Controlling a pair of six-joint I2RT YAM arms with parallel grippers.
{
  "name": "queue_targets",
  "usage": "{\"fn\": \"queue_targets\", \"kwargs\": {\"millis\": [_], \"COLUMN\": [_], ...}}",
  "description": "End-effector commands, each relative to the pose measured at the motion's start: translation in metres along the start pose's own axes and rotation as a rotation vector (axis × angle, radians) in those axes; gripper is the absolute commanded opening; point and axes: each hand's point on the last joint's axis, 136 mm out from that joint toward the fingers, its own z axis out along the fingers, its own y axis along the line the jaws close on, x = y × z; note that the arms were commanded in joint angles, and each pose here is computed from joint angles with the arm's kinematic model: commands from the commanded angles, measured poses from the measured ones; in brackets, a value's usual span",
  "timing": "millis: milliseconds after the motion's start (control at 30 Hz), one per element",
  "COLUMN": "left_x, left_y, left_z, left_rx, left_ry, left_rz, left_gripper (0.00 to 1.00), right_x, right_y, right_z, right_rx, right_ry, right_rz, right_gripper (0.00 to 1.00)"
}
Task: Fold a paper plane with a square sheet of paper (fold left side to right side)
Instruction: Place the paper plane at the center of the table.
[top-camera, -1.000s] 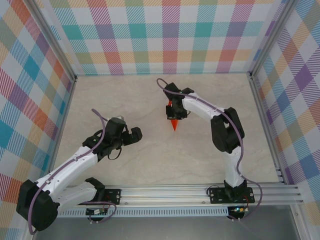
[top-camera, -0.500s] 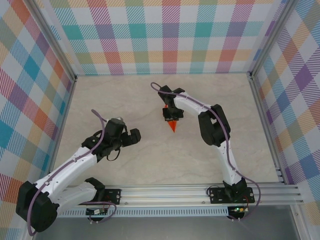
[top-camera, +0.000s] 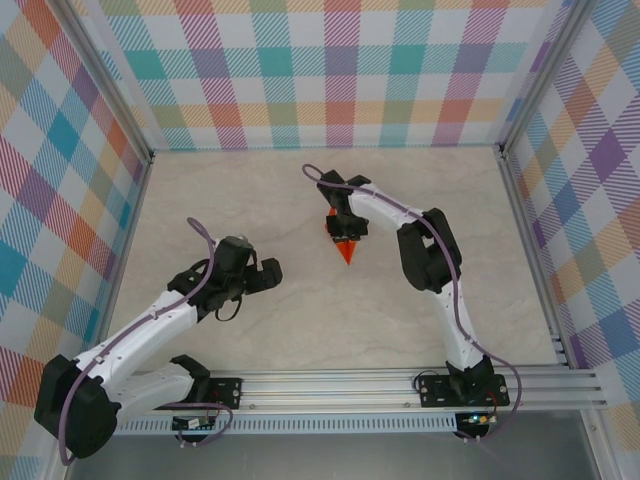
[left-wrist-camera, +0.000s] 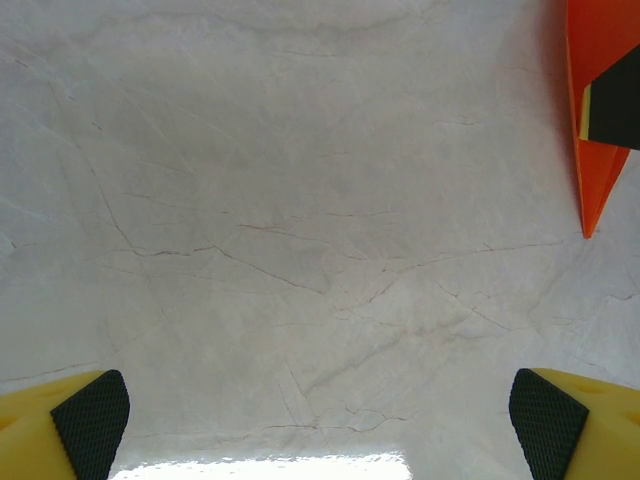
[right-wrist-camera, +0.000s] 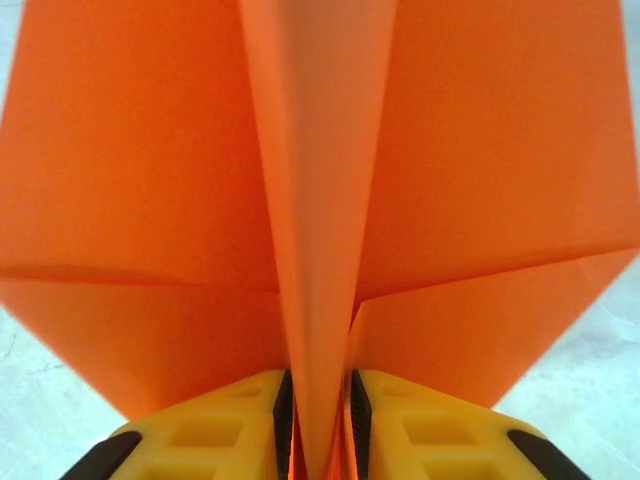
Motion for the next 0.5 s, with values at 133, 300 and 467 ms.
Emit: {"fn": "queue_targets", "kwargs": {"millis": [133, 300, 467], "left_x": [-0.014, -0.023, -0.049], "left_y": [-0.001, 0.0, 0.017], "left_z": [0.0, 0.002, -0.004], "left_rx": [-0.029, -0.062, -0.141], "left_ry": [-0.029, -0.053, -0.148], "left_rz": [0.008, -0.002, -0.059], "left_gripper": [1.0, 1.0, 1.0], "right_x": [0.004, 0.01, 0.015], "right_y": [-0.005, -0.007, -0.036], "right_z": [-0.048, -0.085, -0.14], "right_rx": [0.04, 0.014, 0.04], "right_ry": [-0.062, -0.131, -0.308], "right_rz": [-0.047, -0.062, -0.08], "right_gripper": [0.34, 0.45, 0.67]}}
